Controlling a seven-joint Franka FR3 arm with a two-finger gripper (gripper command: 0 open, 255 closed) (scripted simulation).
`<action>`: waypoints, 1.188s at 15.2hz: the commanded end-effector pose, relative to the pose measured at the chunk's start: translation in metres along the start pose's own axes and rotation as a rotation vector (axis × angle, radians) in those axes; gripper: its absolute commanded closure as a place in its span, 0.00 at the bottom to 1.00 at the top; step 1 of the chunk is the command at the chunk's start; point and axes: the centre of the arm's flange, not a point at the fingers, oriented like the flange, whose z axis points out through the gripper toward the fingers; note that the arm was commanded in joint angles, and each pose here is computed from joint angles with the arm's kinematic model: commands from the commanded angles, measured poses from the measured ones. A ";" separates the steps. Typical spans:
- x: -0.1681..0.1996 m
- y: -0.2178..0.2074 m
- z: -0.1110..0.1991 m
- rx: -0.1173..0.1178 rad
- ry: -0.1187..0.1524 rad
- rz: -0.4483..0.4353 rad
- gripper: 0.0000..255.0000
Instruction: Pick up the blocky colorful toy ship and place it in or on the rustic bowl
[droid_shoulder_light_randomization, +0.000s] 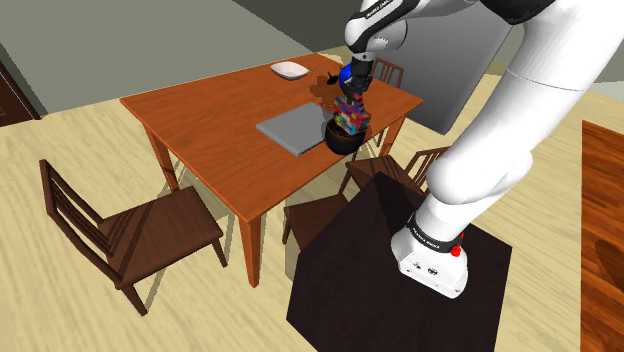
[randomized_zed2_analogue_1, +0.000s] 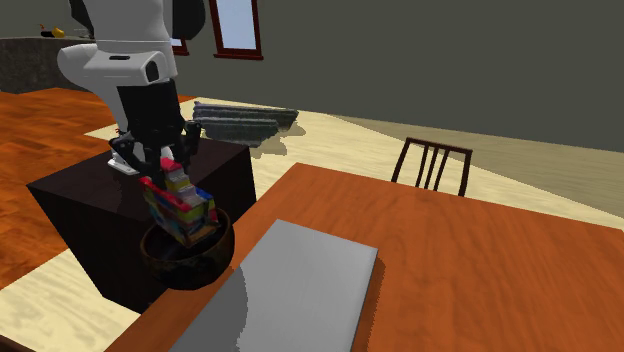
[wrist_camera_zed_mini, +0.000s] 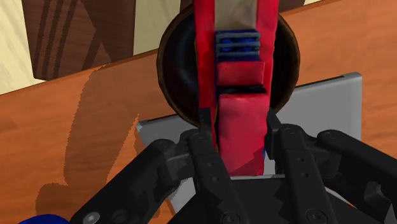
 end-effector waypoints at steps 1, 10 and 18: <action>0.000 0.000 0.000 0.000 0.000 0.000 1.00; 0.000 0.000 -0.026 0.000 0.000 0.000 0.00; 0.000 0.000 -0.050 0.000 0.000 0.000 0.00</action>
